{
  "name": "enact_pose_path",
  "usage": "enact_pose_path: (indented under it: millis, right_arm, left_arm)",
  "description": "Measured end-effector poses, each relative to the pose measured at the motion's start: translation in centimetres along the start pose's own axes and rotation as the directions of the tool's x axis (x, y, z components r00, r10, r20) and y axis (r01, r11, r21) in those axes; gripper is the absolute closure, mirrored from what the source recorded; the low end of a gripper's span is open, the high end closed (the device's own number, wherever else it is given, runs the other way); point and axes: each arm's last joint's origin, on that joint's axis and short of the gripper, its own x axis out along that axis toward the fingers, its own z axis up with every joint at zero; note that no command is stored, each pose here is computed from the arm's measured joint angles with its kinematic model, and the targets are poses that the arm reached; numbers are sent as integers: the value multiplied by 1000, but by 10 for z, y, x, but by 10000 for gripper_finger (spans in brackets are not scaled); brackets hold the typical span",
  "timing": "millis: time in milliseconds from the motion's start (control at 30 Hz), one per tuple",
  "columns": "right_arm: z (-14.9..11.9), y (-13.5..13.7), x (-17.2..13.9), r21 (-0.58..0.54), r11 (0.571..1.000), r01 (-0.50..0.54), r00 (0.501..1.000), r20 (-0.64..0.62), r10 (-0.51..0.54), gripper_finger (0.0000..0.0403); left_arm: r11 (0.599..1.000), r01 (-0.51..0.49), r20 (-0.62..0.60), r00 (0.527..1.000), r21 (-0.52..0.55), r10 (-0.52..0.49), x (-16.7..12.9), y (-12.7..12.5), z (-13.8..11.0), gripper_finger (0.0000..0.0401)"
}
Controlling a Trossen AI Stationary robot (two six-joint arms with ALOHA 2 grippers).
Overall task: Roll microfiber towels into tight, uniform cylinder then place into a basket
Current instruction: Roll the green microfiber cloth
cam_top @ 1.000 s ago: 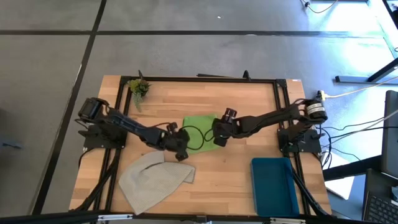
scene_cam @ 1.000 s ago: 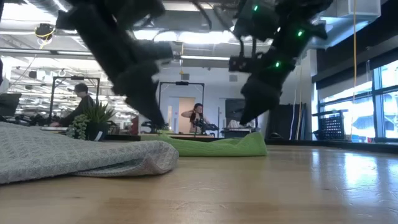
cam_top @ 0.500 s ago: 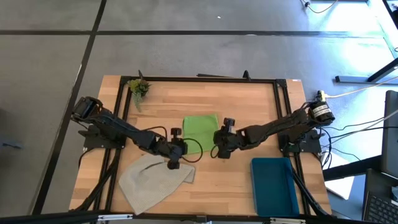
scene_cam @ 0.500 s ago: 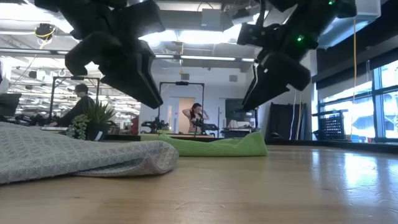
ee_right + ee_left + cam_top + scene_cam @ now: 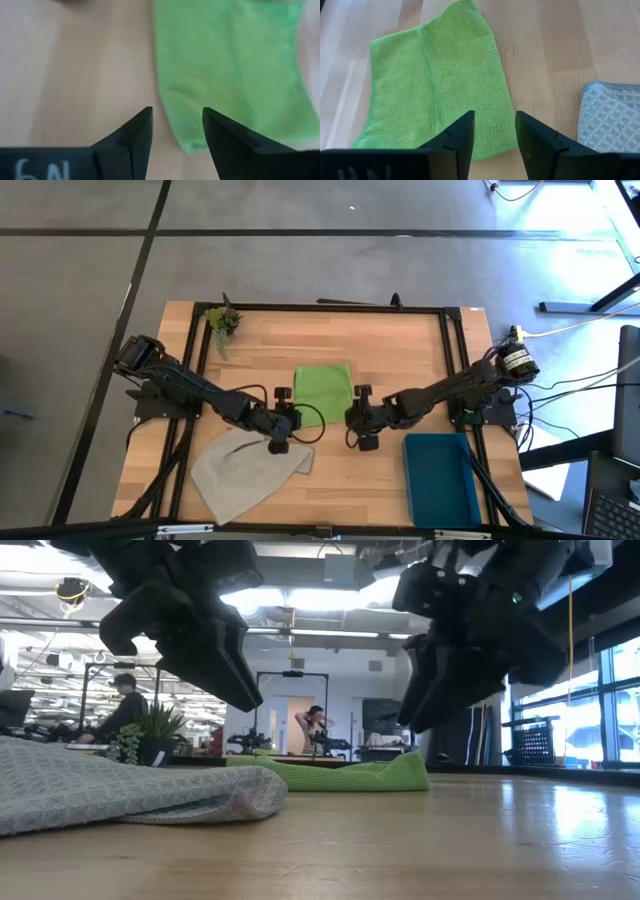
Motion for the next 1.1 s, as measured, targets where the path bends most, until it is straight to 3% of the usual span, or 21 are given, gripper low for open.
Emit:
enact_pose_path:
  millis: [167,267,633,800,933,1100]
  right_arm:
    - [-16,2,11,-91,996,9,997,81,-2,229]
    - [-25,-3,17,-65,998,22,995,99,-16,229]
    - [-50,-18,50,-13,1000,16,998,53,-15,229]
    - [-53,-18,58,-62,997,42,999,37,-40,231]
    - [-53,-18,59,-70,996,47,998,43,-44,265]
    - [-50,-18,59,-38,999,16,998,55,-14,368]
  left_arm:
    - [1000,0,1,1000,-1,0,0,0,0,268]
    - [1000,-1,-3,1000,0,1,1,0,0,268]
    - [1000,-10,-12,1000,-7,10,5,2,-1,268]
    - [1000,-10,-13,1000,-6,10,5,2,-1,268]
    - [1000,-10,-14,1000,-6,10,5,2,-1,268]
    - [1000,-20,-28,999,-6,20,9,5,-2,268]
